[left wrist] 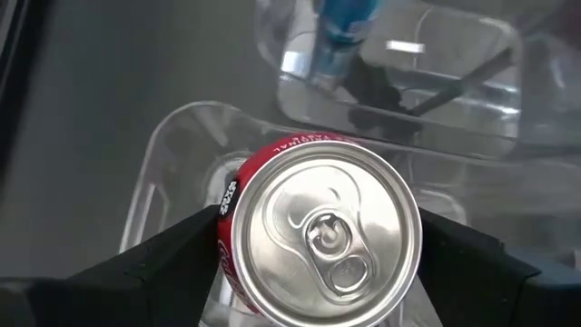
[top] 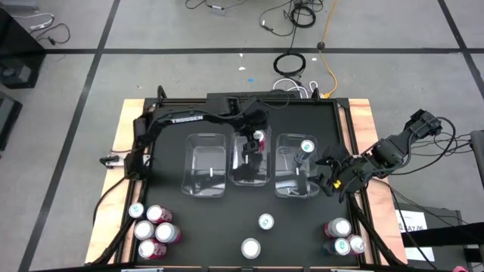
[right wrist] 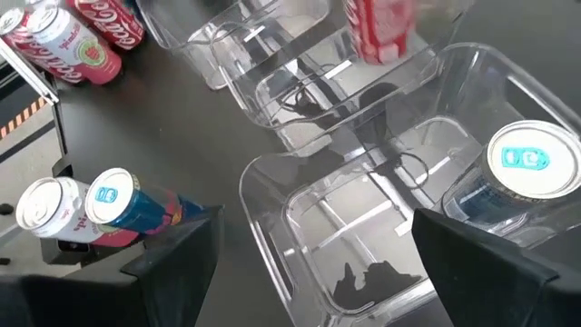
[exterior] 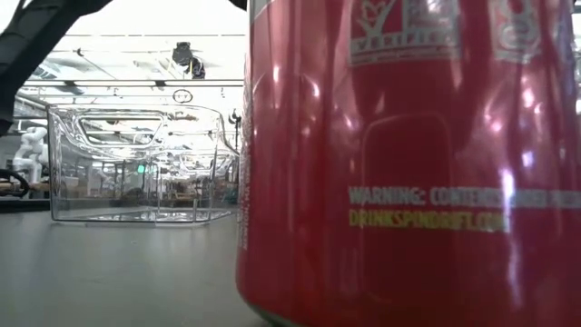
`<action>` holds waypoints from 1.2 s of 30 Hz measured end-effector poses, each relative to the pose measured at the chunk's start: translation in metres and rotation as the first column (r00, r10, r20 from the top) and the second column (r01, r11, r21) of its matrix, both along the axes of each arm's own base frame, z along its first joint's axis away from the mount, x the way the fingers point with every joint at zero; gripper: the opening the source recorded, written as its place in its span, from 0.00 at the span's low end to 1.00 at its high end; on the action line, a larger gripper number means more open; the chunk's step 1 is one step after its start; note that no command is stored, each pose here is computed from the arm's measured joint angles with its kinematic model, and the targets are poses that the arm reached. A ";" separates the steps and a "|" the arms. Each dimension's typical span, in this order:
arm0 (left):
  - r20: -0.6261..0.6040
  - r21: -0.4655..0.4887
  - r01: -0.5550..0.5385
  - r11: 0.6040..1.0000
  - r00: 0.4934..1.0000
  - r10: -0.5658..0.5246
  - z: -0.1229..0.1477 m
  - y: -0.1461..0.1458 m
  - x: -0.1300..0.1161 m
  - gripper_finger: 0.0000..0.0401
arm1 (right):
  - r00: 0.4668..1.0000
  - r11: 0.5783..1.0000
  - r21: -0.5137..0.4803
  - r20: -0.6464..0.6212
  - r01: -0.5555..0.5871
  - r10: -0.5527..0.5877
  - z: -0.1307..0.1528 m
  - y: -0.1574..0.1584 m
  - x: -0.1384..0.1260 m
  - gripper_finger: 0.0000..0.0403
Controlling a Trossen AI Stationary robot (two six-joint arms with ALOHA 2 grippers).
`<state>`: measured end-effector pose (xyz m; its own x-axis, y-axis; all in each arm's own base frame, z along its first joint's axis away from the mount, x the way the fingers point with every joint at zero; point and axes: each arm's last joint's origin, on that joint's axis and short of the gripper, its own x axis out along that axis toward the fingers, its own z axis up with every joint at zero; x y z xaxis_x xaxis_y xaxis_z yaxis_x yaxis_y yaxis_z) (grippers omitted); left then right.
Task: Sort soda cans
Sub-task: Put the top center red soda can into the center transparent bin, then put the bottom center white orange soda can into the middle left transparent bin
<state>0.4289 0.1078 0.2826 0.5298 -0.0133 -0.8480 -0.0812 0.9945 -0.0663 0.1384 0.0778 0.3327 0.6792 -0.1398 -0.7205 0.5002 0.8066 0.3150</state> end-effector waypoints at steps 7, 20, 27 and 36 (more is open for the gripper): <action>-0.034 0.006 -0.035 0.999 0.999 0.035 -0.026 0.018 0.009 0.84 | 1.000 1.000 0.005 0.003 0.010 -0.010 0.000 0.000 0.000 0.87; -0.052 0.011 -0.060 0.998 0.997 0.060 -0.044 0.026 0.016 0.84 | 1.000 1.000 0.013 0.004 0.020 -0.020 0.000 0.000 0.000 0.87; -0.066 -0.005 -0.085 0.996 0.994 0.084 -0.044 0.025 0.015 0.85 | 1.000 1.000 0.014 0.004 0.020 -0.020 0.000 0.000 0.000 0.87; -0.071 -0.023 -0.115 0.993 0.991 0.113 -0.044 0.025 0.014 0.99 | 1.000 1.000 0.015 0.004 0.019 -0.019 0.000 0.000 0.000 0.87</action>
<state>0.4431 0.1327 0.2384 0.4693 0.0200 -0.8828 -0.1991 0.9764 -0.0837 0.1384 0.0778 0.3326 0.6796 -0.1425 -0.7196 0.5142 0.7922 0.3288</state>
